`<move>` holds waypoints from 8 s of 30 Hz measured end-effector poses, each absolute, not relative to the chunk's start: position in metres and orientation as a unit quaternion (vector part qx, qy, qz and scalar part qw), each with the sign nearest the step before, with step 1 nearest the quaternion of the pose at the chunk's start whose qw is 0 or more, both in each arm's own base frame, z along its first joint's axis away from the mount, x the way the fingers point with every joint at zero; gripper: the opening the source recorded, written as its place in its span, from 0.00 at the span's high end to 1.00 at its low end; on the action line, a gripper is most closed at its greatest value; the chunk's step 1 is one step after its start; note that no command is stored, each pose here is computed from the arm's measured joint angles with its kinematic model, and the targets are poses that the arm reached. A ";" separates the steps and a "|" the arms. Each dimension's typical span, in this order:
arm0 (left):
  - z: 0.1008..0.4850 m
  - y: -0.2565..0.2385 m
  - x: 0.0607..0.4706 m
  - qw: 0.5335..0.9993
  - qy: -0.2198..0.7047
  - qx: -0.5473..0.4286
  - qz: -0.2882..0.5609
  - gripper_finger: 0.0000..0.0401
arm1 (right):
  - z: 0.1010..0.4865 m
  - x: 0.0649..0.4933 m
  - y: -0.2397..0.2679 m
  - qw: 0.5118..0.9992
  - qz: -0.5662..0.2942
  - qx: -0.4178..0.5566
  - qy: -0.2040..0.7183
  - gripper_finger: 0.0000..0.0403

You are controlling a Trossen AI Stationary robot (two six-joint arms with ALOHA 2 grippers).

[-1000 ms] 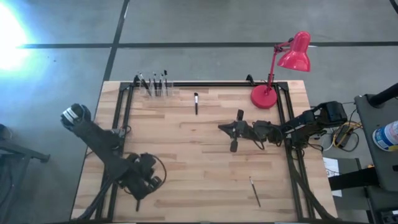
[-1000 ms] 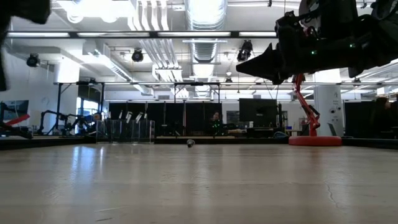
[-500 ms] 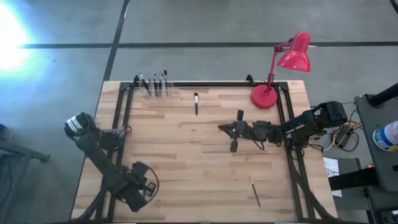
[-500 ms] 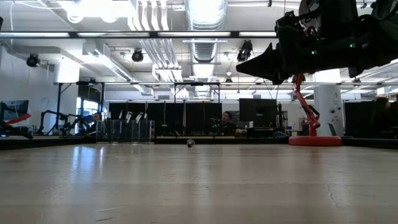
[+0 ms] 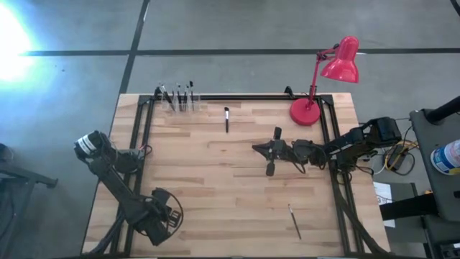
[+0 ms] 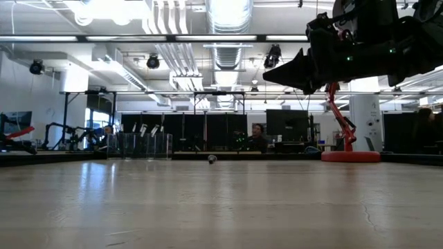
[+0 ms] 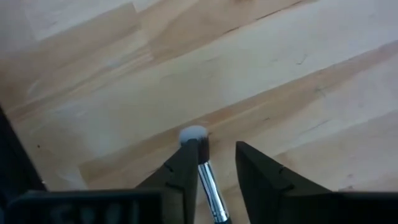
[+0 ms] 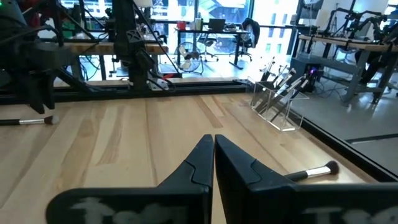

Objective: Pick & Place Makeup Brushes
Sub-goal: Put the blush brush into the transparent organizer

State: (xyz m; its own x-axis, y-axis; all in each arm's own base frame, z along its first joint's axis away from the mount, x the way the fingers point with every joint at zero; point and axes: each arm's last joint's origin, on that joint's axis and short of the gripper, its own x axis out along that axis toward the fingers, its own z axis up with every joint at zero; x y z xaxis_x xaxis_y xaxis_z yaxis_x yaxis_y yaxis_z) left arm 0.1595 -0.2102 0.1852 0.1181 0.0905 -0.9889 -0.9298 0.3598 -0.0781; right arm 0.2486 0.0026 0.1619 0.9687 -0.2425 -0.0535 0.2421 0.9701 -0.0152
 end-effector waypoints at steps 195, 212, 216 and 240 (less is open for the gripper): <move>0.304 -0.027 0.298 0.984 -0.037 -0.001 0.174 0.91 | 0.183 0.304 0.058 0.994 -0.053 0.028 0.088 0.67; 0.286 0.134 0.252 0.885 0.076 -0.052 0.456 0.91 | 0.182 0.308 0.018 0.989 -0.115 0.000 0.095 0.98; 0.280 0.166 0.231 0.859 0.072 -0.059 0.503 0.91 | 0.182 0.309 0.007 0.987 -0.133 0.002 0.095 0.98; 0.194 0.220 0.202 0.837 0.042 -0.074 0.540 0.91 | 0.192 0.314 0.004 0.992 -0.095 -0.037 0.070 0.98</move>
